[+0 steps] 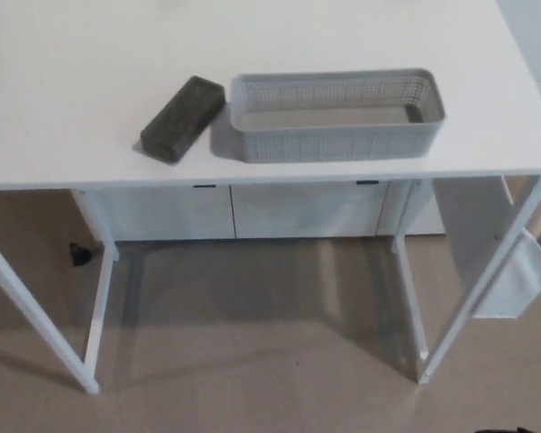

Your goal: The robot walks towards a desk on which an eraser is kept on the left hand side and a container is kept on the right hand side. The robot picks up the eraser using its left hand and places it in the container.

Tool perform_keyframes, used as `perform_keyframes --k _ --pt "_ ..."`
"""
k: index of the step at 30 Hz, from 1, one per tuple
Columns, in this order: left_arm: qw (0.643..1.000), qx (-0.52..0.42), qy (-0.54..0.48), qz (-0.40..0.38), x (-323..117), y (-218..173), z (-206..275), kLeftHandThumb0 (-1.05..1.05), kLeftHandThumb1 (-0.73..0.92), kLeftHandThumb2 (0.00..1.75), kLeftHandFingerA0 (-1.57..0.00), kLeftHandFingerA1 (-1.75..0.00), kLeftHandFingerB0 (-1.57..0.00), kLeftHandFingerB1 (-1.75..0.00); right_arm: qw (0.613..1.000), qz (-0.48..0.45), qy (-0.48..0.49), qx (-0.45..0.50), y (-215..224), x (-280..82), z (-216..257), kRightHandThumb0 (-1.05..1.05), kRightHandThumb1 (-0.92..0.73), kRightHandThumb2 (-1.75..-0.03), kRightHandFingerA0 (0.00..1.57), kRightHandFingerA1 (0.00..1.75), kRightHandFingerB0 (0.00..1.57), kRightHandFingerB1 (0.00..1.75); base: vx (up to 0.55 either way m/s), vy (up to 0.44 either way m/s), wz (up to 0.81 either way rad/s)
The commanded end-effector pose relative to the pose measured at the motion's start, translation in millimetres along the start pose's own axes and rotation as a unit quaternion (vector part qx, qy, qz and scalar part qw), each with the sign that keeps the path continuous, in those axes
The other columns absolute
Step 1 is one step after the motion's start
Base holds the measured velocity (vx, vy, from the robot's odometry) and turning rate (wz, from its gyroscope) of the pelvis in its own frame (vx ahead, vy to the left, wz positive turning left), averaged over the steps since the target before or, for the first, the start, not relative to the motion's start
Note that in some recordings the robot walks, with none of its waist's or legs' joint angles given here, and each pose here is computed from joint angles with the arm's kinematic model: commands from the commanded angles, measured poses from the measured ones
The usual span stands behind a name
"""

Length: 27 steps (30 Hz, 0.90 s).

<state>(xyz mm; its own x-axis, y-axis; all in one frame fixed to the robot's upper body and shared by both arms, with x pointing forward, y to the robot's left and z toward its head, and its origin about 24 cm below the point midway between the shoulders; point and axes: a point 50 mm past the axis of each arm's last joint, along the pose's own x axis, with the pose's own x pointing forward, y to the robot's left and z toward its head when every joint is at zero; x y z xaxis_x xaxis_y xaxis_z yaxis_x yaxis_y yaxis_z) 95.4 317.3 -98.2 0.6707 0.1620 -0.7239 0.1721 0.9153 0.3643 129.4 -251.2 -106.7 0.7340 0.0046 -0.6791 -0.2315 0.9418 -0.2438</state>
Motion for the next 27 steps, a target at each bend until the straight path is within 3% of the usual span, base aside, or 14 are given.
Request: perform_keyframes --k 1,16,27 --pt "1.000 0.019 -0.008 0.004 -0.8 3.5 1.0 -0.39 0.61 0.58 -0.49 -0.45 -0.45 -0.37 1.000 -0.007 0.001 0.001 -1.0 -4.5 -6.9 -0.35 -0.61 -0.58 0.51 0.58 0.35 0.45 0.06 0.013 0.07" --pt "0.999 0.035 -0.016 0.007 -0.7 11.9 7.5 -0.40 0.61 0.58 -0.48 -0.47 -0.46 -0.37 1.000 -0.002 0.002 0.008 4.6 -5.6 -10.2 -0.38 -0.61 -0.58 0.52 0.59 0.35 0.46 0.09 -0.155 0.01" --pt "0.999 0.032 -0.017 0.005 -1.3 15.2 8.6 -0.40 0.62 0.58 -0.49 -0.48 -0.46 -0.37 1.000 -0.001 0.003 -0.005 5.6 -4.0 -11.0 -0.38 -0.60 -0.58 0.54 0.60 0.36 0.46 0.30 0.100 -0.11"
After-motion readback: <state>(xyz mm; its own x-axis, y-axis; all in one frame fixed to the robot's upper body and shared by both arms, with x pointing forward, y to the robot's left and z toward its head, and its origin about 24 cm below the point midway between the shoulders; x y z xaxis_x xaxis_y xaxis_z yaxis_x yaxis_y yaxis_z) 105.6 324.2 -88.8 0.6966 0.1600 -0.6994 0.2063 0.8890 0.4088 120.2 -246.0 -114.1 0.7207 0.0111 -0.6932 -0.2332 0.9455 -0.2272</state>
